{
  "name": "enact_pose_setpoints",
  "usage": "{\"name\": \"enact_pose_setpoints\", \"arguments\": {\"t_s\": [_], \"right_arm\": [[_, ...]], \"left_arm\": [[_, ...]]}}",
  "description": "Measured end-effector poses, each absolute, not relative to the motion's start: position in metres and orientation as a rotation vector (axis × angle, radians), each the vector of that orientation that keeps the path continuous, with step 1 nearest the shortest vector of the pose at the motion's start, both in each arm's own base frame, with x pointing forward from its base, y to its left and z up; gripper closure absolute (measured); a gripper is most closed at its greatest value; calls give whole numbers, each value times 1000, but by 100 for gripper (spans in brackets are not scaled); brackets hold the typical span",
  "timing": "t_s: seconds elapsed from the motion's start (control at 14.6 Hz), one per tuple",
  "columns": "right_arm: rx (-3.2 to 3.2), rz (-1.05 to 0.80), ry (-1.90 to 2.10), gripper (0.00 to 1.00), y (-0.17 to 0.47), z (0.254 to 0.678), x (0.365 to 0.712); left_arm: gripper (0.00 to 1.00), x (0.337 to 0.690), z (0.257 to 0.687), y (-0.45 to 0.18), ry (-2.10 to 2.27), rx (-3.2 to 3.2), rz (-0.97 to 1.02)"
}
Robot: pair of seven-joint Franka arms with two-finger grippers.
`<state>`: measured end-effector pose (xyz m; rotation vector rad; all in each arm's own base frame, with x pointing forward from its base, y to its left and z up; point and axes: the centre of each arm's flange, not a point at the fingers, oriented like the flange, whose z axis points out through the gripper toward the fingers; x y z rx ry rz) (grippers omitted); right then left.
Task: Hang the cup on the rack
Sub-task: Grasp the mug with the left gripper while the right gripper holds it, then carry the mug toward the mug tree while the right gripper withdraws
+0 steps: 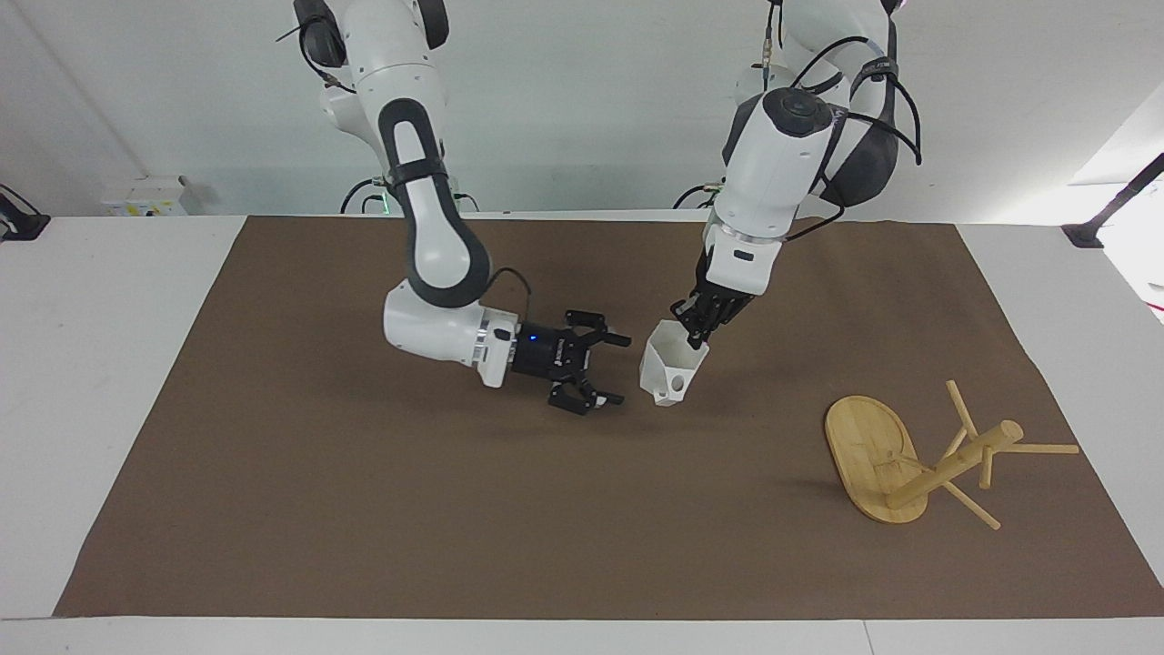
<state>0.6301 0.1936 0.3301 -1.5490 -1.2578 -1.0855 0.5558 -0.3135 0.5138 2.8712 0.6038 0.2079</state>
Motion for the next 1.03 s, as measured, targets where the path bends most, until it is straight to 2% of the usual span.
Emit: {"name": "enact_pose_setpoints", "arguments": {"t_s": [0.21,0.41,0.82,1.03], "right_arm": [[-1590,-1006,-1364,0,58,332,639],[-1771,-784,-1493,0,-33,355,630],[-2301,-450,-1442,0,-28,486,612],[-2507,-360,-1294,0,-38,515,604]], "left_arm": [[97,570,510,-270,690,2740,388],[97,551,473,-224,741,2580,599],[97,494,403,-183,730,2367,892],[97,497,388,-172,745,2334,951]]}}
